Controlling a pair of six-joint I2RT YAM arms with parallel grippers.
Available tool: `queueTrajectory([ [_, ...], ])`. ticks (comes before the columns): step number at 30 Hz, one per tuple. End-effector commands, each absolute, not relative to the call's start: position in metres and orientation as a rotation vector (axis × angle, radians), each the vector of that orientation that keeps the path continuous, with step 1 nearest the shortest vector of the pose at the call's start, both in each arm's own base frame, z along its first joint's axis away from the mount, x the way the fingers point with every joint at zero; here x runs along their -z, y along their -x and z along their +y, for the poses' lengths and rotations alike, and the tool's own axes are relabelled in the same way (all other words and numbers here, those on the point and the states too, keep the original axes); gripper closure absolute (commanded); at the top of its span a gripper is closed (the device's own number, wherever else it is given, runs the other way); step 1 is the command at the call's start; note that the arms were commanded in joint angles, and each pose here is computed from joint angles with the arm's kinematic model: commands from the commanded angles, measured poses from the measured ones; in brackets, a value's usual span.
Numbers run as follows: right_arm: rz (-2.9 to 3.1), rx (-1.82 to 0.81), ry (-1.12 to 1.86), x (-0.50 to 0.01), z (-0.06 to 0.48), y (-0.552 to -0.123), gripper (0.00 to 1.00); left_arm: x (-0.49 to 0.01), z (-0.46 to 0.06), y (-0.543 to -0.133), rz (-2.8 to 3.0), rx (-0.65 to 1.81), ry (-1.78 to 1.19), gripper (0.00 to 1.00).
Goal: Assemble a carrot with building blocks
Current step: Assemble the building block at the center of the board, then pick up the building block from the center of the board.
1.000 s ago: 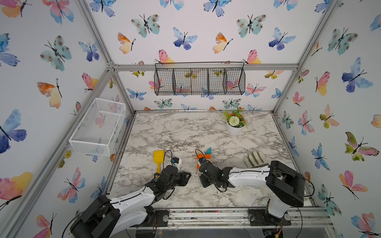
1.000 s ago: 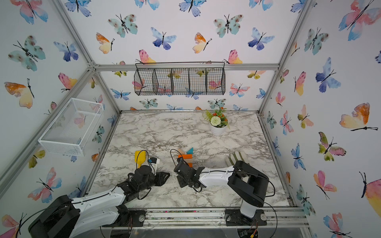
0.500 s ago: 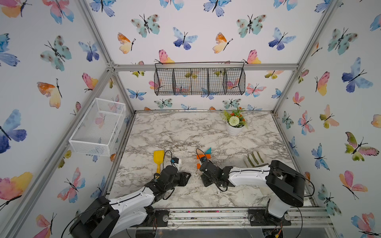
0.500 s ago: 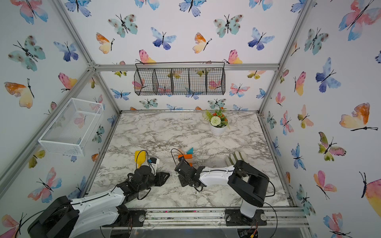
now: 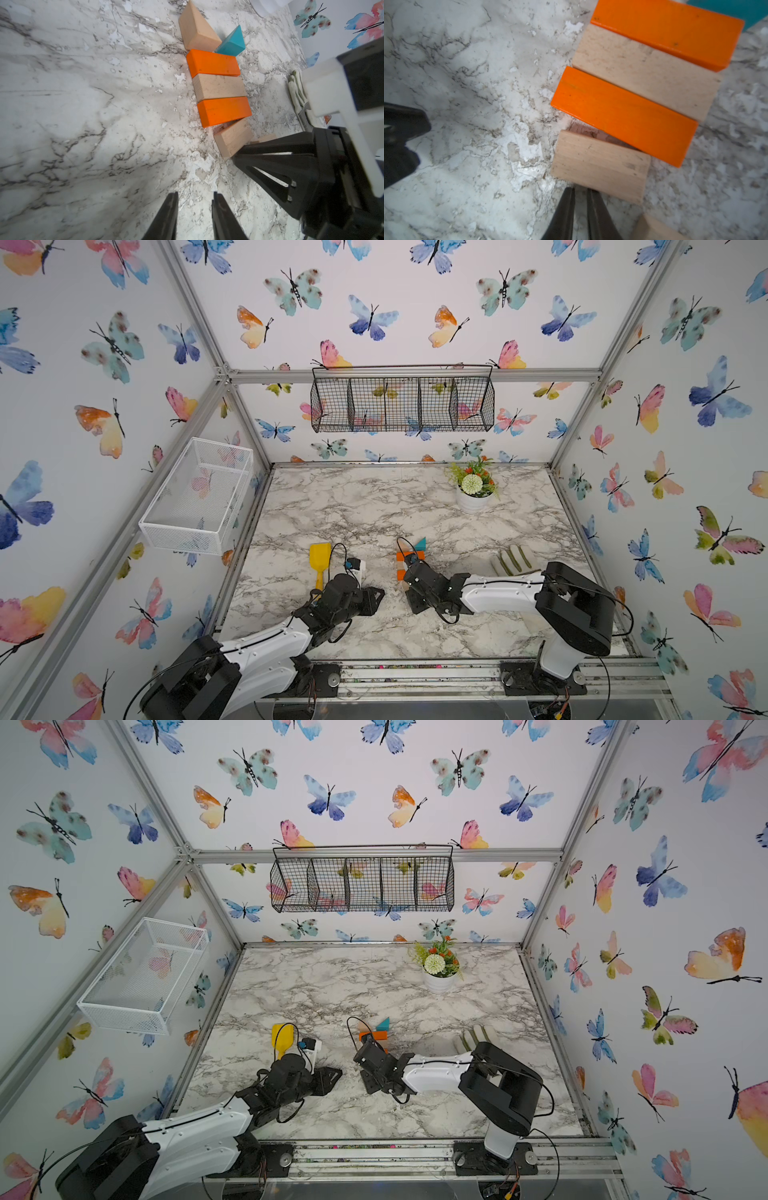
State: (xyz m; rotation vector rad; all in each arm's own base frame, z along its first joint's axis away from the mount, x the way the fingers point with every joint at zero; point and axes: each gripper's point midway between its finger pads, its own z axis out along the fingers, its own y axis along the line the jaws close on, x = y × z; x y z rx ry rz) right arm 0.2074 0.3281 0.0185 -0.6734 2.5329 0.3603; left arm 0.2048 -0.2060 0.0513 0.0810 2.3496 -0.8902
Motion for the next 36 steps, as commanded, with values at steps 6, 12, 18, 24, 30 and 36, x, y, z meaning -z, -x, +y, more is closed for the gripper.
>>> queueTrajectory([
  [6, 2.537, -0.395, 0.678, -0.014, 0.334, -0.209, 0.83, -0.044, -0.201, -0.204, 2.367, 0.856, -0.075, 0.67],
  [12, 2.544, -0.351, 0.670, -0.013, 0.327, -0.212, 0.83, -0.043, -0.199, -0.204, 2.365, 0.852, -0.072, 0.66],
  [18, 2.542, -0.405, 0.670, -0.029, 0.328, -0.207, 0.81, -0.045, -0.200, -0.204, 2.362, 0.860, -0.070, 0.65],
  [24, 2.475, -0.317, 0.537, -0.084, 0.285, -0.205, 0.47, -0.047, -0.200, -0.206, 2.358, 0.852, -0.072, 0.50],
  [30, 2.559, -0.053, 0.368, -0.070, 0.228, -0.200, 0.30, -0.048, -0.204, -0.208, 2.356, 0.867, -0.082, 0.50],
  [36, 2.598, -0.077, 0.327, -0.047, 0.225, -0.193, 0.20, -0.044, -0.210, -0.206, 2.374, 0.889, -0.103, 0.51],
])
